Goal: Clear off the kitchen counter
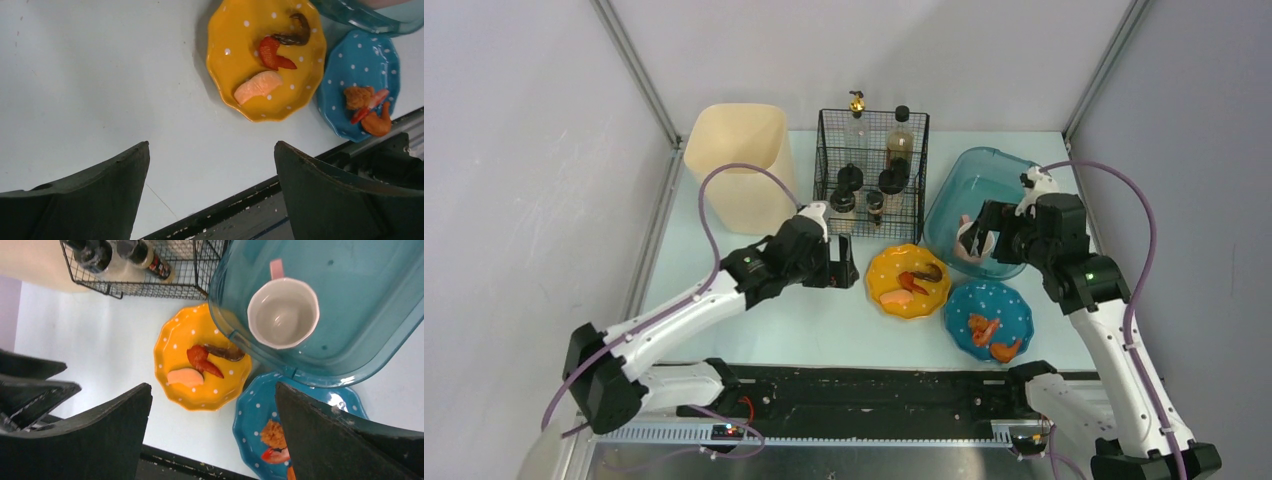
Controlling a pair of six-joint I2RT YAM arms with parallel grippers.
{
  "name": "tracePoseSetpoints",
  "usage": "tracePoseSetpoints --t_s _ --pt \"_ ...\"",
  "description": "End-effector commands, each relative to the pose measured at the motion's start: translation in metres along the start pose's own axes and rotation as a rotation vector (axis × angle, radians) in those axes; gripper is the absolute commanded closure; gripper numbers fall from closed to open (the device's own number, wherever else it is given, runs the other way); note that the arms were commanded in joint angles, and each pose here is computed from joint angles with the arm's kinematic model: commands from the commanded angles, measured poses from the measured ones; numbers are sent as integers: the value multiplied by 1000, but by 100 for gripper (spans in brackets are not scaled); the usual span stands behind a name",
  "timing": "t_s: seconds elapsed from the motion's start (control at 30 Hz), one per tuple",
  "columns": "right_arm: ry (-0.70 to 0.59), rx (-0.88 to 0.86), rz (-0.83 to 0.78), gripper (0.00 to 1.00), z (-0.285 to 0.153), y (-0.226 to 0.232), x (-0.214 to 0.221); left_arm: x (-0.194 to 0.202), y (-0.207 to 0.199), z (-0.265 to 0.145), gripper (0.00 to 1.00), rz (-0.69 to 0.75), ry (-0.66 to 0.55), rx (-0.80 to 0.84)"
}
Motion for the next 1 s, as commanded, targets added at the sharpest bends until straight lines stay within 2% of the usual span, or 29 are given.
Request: tracePoseSetpoints --t_s 0.0,0.17,0.4,0.63,0.7,0.97 --pt "-3 -61 21 4 -5 5 9 -7 -12 22 2 -73 0 -2" --pt "-65 -30 -3 2 -20 6 12 0 -29 47 2 -143 68 45" --pt "-2 -69 -18 0 -32 9 26 17 -32 82 2 -192 141 35" --pt "26 -68 -68 1 -39 8 35 34 -34 102 0 -257 131 19" --pt "11 -68 -71 1 -40 7 36 38 -31 106 6 -307 115 6" --pt "15 -61 -66 1 -41 5 43 58 -17 122 18 -383 78 -44"
Point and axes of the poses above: each gripper's point midway between its finger pads, its own z axis out along the fingers, its own y axis along the line the jaws close on, x = y × z, the point moved 10 cm from there along -z, back along the fingers, and after that the axes turned 2 degrees about -z, right-handed, at the moved point
